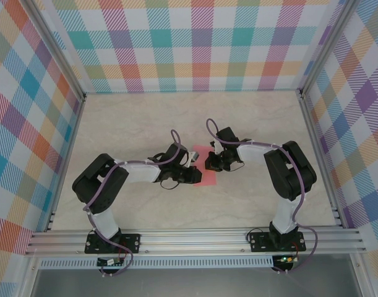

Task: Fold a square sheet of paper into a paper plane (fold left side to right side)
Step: Fold the triangle a second time at the center of the table, then turn over the paper at the center of the table.

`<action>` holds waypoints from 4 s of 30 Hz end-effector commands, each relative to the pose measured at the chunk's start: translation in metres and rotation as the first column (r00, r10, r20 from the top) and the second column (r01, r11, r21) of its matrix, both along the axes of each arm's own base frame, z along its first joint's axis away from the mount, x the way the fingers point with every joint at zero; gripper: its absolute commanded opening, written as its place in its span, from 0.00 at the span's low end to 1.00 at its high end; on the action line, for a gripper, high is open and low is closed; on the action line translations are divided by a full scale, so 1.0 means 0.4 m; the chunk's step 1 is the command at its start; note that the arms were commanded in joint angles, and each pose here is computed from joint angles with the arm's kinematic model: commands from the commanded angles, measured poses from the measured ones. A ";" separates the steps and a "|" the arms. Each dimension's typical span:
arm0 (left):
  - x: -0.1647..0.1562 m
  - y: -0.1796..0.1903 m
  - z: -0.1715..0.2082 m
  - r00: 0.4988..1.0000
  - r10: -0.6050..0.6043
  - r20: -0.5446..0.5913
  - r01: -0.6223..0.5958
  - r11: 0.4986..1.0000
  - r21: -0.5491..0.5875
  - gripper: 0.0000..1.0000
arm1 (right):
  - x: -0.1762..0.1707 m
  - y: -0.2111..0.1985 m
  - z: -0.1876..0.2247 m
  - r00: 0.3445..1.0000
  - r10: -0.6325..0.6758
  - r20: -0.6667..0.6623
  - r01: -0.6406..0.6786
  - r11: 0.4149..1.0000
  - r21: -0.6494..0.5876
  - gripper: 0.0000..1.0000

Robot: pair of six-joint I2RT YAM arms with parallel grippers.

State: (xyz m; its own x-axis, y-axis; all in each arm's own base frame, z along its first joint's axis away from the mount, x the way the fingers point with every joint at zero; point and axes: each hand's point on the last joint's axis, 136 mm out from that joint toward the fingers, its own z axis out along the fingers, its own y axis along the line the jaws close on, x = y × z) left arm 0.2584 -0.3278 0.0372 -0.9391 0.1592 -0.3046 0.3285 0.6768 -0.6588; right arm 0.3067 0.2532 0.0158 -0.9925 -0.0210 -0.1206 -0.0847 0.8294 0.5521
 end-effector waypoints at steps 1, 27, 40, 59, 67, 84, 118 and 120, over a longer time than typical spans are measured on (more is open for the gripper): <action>0.001 0.015 -0.020 1.000 -0.002 -0.011 0.002 1.000 0.025 0.15 | -0.028 -0.030 -0.035 0.998 0.000 -0.056 -0.004 0.997 -0.074 0.07; -0.052 0.081 -0.084 0.998 0.029 -0.049 -0.024 0.995 0.101 0.06 | -0.112 0.058 0.059 0.997 0.071 -0.026 -0.070 0.997 0.031 0.05; -0.048 0.085 -0.085 0.998 0.041 -0.046 -0.036 0.993 0.114 0.05 | -0.121 0.090 -0.003 0.993 0.099 -0.066 -0.099 0.995 0.003 0.05; -0.049 0.091 -0.108 0.997 0.053 -0.059 -0.045 0.990 0.131 0.04 | -0.040 -0.010 -0.024 0.998 0.047 -0.029 -0.050 0.995 -0.086 0.06; -0.050 0.090 -0.106 0.997 0.053 -0.060 -0.045 0.991 0.126 0.04 | 0.012 -0.084 -0.036 1.000 -0.007 -0.019 0.005 0.993 -0.117 0.07; -0.028 0.036 0.028 1.000 0.006 0.028 -0.005 1.000 -0.027 0.18 | 0.091 -0.194 0.100 0.988 -0.083 0.131 0.095 0.992 -0.087 0.14; 0.160 0.056 0.034 0.984 0.141 0.113 -0.135 0.989 -0.055 0.18 | -0.005 -0.065 0.095 0.997 -0.074 -0.038 0.082 0.945 0.315 0.55; 0.158 0.061 0.037 0.983 0.144 0.118 -0.139 0.989 -0.051 0.15 | -0.004 -0.055 0.091 0.997 -0.066 -0.047 0.077 0.944 0.321 0.55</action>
